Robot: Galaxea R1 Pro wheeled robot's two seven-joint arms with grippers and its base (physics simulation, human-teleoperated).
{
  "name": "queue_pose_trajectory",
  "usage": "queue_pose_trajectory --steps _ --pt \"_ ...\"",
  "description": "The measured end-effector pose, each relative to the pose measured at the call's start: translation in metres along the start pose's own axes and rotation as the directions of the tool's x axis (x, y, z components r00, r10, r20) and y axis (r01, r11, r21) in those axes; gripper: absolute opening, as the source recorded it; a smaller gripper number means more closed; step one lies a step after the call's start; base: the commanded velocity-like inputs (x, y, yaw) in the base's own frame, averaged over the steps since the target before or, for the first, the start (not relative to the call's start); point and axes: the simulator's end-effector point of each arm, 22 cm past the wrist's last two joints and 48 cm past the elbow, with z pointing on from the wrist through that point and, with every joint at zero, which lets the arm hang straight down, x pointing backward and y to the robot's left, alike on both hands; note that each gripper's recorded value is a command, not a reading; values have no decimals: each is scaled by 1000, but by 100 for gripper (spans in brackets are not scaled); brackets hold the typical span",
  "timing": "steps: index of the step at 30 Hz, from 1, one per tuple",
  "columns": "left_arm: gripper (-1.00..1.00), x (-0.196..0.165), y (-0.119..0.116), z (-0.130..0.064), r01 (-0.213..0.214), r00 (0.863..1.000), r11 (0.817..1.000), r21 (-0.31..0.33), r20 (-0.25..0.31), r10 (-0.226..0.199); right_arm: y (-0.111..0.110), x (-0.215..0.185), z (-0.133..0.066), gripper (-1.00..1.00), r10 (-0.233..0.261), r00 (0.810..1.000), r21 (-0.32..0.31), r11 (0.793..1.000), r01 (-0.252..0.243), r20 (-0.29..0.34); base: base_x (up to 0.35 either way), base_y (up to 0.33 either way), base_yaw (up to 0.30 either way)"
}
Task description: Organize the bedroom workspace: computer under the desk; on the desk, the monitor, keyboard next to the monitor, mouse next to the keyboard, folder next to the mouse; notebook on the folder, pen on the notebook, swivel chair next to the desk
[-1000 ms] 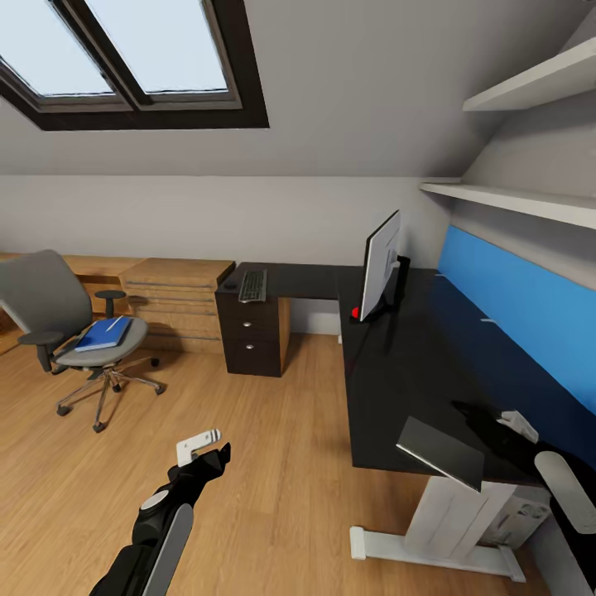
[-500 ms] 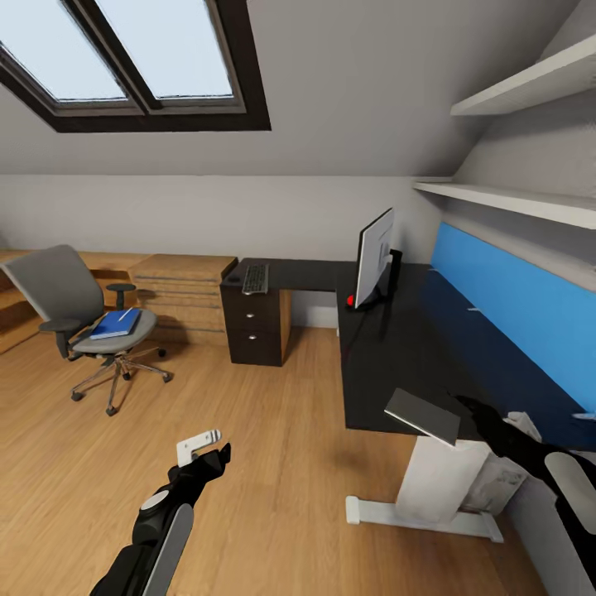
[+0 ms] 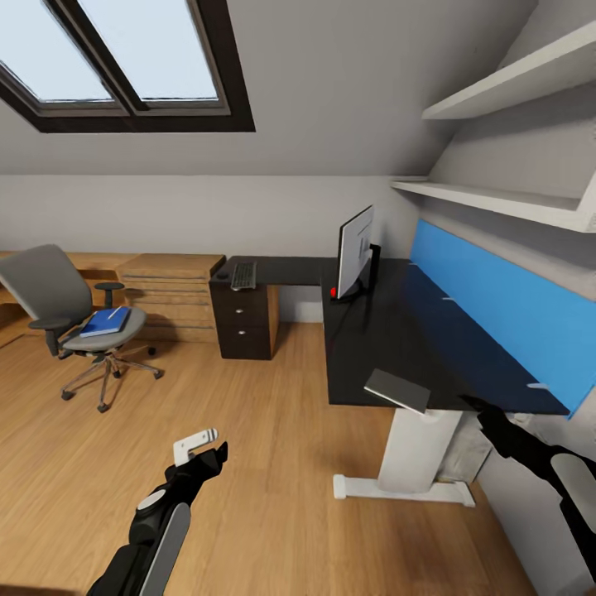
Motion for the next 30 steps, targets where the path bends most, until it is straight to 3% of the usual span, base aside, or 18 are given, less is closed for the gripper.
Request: queue_pose_trajectory --steps 13,16,17,18,22,26,30 --pt "100 9 15 10 26 1000 999 -21 11 -25 -40 20 12 100 36 999 50 998 -36 -14 -2 0 -1" --pt "100 13 16 13 26 1000 999 -22 11 -26 -47 30 17 100 66 998 48 997 -65 -23 0 0 0" --pt "100 14 17 14 26 1000 999 -22 10 -26 -47 34 18 100 79 996 43 996 -78 -26 0 0 0" --pt "100 15 17 15 26 1000 999 -22 10 -26 -38 49 23 100 166 985 4 986 -166 -41 0 0 0" --pt "100 21 19 19 26 1000 999 -22 10 -26 -34 61 30 100 273 961 -34 961 -275 -41 0 0 0" --pt "100 21 19 19 26 1000 999 -22 10 -26 -38 65 32 100 341 940 -39 939 -342 -28 0 0 0" --pt "100 21 19 19 26 1000 999 -22 10 -25 -43 68 34 100 374 927 -33 927 -374 -22 0 0 0"
